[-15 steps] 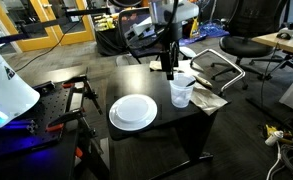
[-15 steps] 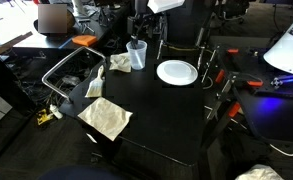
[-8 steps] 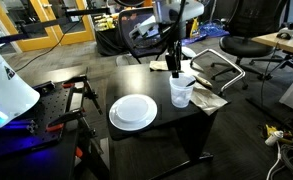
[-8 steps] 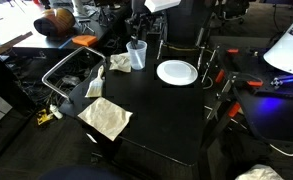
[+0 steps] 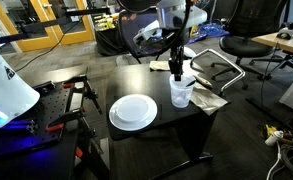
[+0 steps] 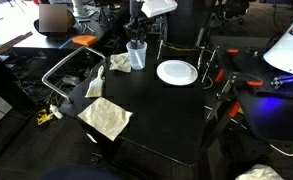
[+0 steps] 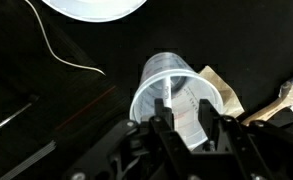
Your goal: Take the pen out of the cup and set it on the table
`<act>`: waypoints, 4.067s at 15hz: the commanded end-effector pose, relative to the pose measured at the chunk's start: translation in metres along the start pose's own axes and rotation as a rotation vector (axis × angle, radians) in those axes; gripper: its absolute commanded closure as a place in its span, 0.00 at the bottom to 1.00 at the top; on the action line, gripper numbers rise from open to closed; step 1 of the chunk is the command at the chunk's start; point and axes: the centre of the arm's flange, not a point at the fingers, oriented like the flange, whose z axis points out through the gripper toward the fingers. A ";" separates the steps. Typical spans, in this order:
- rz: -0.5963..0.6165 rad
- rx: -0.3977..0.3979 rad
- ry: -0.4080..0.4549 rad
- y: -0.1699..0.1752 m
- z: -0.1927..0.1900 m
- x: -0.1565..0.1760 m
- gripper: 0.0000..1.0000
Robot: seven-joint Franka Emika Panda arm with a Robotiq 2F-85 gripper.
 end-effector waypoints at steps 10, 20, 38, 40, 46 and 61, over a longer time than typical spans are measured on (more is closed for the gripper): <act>0.017 0.001 0.017 -0.002 0.021 0.025 0.59; 0.006 -0.011 0.033 -0.003 0.028 0.032 0.95; 0.052 0.126 0.194 0.039 -0.115 0.023 0.96; 0.032 0.163 0.195 0.042 -0.140 0.017 0.96; -0.108 0.292 0.164 0.026 -0.192 -0.018 0.96; -0.481 0.273 -0.099 -0.061 -0.155 -0.125 0.96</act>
